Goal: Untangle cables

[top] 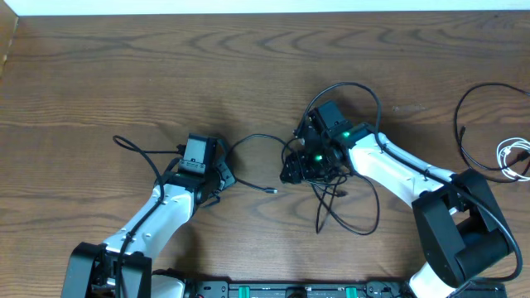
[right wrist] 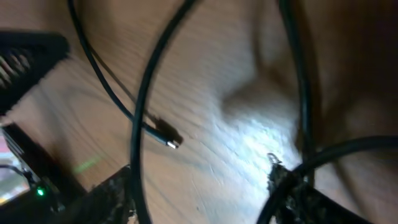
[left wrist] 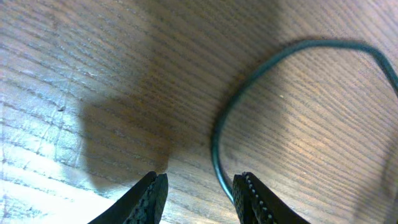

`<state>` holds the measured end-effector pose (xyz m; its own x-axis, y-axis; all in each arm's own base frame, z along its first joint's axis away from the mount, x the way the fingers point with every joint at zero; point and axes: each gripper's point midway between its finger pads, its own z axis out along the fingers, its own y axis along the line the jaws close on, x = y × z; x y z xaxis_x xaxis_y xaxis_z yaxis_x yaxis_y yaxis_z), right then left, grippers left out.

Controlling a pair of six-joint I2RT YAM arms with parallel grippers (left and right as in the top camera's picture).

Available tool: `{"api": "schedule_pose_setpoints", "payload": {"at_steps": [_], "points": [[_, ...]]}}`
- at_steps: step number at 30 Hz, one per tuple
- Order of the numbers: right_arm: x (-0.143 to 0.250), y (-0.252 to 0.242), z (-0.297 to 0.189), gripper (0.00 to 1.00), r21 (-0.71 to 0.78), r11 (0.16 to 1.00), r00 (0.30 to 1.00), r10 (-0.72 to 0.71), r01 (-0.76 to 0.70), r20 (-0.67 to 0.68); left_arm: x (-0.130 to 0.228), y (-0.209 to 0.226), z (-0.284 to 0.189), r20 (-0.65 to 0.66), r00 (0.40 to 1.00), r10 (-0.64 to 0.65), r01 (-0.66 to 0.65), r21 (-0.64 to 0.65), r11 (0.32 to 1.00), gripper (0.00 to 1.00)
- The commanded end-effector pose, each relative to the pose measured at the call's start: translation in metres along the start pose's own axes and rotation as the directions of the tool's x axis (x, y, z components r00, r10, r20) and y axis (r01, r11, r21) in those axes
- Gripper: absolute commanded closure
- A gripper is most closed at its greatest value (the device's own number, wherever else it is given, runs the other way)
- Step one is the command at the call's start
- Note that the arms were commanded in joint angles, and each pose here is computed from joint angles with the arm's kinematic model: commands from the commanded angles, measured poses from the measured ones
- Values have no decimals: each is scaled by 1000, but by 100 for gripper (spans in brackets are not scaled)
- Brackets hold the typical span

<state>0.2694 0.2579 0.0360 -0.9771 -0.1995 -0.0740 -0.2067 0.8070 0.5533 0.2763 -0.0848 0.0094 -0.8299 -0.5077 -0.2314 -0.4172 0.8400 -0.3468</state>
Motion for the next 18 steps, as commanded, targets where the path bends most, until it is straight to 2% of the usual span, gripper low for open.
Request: {"api": "schedule_pose_setpoints", "payload": {"at_steps": [1,7,9,11,13,15,18], "points": [[-6,16,-3,40,-47,999,999,-9,10,34,13,7,4,-41,999,4,-5,-12,1000,59],[-23,37,1,45,-69,991,988,-103,111,120,17,12,6,-49,999,2,-3,-21,1000,59],[-26,41,3,51,-57,989,982,-127,136,142,17,12,6,-50,999,2,-3,-21,1000,59],[-28,45,6,62,-39,986,975,-151,159,161,17,12,6,-51,999,3,-4,-20,1000,63],[-29,49,8,68,-27,983,969,-175,183,173,17,12,6,-51,999,3,-4,-20,1000,68],[-30,56,11,69,-13,974,956,-221,227,191,17,12,6,-52,999,2,-3,-20,1000,76],[-32,61,15,63,36,957,932,-290,289,216,17,12,6,-50,999,-13,12,-22,1000,78]]}}
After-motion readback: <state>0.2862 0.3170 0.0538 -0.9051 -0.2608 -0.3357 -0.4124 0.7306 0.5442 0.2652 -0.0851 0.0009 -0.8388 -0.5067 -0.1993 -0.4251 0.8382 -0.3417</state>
